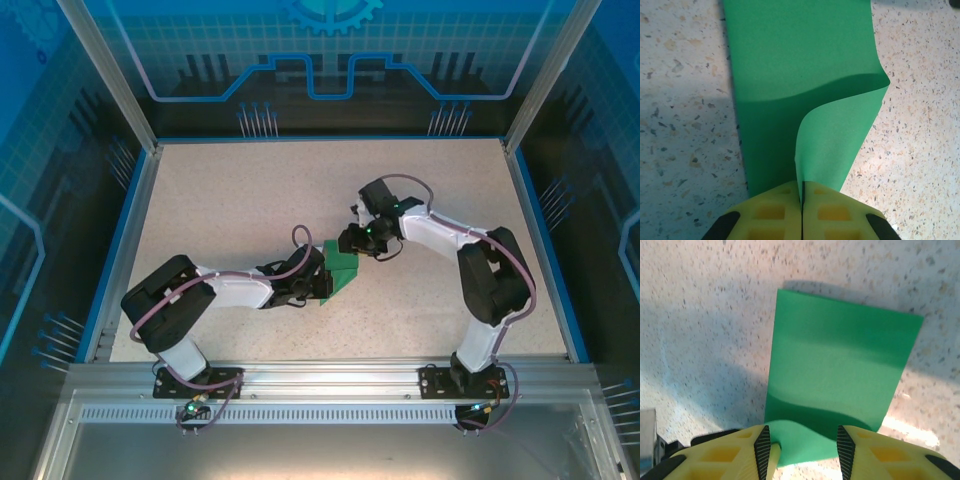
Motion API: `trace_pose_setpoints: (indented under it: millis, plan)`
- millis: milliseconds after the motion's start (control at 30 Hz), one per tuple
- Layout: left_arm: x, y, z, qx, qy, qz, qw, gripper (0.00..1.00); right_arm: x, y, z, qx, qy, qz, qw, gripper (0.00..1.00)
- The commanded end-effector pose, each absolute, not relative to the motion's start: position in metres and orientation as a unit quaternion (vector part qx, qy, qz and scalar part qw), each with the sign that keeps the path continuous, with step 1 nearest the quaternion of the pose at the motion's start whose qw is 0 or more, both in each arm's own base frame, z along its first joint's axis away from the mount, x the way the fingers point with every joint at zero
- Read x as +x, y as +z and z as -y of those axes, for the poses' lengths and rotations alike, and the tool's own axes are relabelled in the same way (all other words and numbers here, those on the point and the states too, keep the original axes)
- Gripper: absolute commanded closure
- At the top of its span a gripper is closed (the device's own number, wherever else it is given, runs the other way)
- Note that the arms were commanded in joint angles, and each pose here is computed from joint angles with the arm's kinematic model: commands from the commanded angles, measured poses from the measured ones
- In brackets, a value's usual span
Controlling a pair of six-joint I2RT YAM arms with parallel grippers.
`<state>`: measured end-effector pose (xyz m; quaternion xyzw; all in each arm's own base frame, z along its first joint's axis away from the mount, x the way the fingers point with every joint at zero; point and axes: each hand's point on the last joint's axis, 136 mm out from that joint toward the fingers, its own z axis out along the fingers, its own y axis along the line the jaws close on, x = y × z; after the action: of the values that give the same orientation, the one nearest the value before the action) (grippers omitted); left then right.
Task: Fold a paper plane with a square sheet of paper (pick it up from the middle)
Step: Third fold the triangle at the center of the table.
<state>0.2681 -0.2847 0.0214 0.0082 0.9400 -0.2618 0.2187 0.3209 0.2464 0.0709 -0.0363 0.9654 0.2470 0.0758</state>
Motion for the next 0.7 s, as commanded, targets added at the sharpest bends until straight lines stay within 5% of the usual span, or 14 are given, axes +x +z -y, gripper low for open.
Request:
trace_pose_setpoints:
  millis: [0,667]
  plan:
    - [0.271,0.02,0.283,0.016,-0.253,-0.942,0.218,0.92,0.302,0.064,-0.243,-0.053,0.229,-0.97,0.062,0.58]
    - [0.271,0.022,0.285,0.022,-0.257,-0.941,0.218,0.9,0.278,0.024,-0.239,-0.024,0.179,-0.983,0.011,0.58]
